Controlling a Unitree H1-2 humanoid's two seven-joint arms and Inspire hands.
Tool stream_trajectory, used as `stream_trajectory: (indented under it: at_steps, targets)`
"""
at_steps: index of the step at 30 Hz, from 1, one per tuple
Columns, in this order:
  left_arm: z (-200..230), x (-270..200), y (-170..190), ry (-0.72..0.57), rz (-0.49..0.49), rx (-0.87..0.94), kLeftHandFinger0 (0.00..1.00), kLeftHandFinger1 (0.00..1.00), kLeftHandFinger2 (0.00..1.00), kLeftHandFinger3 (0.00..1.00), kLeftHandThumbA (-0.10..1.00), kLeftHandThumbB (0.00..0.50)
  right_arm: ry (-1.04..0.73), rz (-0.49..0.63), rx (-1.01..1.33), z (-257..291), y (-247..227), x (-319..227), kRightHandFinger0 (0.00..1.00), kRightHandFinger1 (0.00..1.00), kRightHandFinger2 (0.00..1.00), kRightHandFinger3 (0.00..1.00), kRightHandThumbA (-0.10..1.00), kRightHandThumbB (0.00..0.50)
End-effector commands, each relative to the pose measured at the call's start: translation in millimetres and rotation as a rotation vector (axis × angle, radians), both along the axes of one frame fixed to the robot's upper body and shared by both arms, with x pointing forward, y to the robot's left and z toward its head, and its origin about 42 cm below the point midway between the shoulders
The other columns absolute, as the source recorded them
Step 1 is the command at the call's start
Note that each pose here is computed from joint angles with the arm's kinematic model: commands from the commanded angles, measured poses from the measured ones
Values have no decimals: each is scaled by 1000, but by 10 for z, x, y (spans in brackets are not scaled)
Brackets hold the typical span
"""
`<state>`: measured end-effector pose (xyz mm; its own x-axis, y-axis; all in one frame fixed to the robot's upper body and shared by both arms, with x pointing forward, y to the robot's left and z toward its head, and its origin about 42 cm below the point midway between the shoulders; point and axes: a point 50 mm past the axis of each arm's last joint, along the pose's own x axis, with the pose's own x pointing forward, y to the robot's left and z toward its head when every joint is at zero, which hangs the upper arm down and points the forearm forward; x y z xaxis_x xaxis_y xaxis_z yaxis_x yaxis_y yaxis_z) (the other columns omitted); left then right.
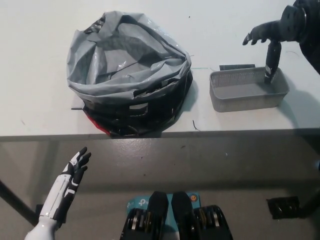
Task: Use the right hand to pick up a small rectangular container and put it into a plastic bag and lift the bag
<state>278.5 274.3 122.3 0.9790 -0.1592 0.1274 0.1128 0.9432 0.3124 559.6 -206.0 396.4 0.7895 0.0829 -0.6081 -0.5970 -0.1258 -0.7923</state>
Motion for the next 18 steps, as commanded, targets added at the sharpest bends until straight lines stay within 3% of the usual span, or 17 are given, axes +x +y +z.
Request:
stream_trajectory:
  at_steps: [1, 9, 13, 14, 17, 18]
  targets:
    - [88, 56, 22, -37, -38, 27, 1000, 1000, 1000, 1000, 1000, 191, -80, 19, -48, 61, -17, 17, 1000, 1000, 1000, 1000, 1000, 500]
    - [53, 20, -13, -12, -39, 39, 1000, 1000, 1000, 1000, 1000, 197, -42, 36, -76, -78, -31, 29, 1000, 1000, 1000, 1000, 1000, 500]
    - [70, 20, -14, -4, -33, 37, 1000, 1000, 1000, 1000, 1000, 237, -49, 50, -81, -8, -7, 32, 1000, 1000, 1000, 1000, 1000, 500]
    - [76, 30, -9, -10, -37, 48, 1000, 1000, 1000, 1000, 1000, 203, -52, 49, -66, 17, -6, 32, 1000, 1000, 1000, 1000, 1000, 500]
    - [83, 38, -4, -19, -41, 59, 1000, 1000, 1000, 1000, 1000, 185, -54, 61, -65, 41, -7, 34, 1000, 1000, 1000, 1000, 1000, 500]
    - [85, 41, -4, -20, -43, 67, 1000, 1000, 1000, 1000, 1000, 202, -54, 63, -59, 71, -11, 30, 1000, 1000, 1000, 1000, 1000, 500]
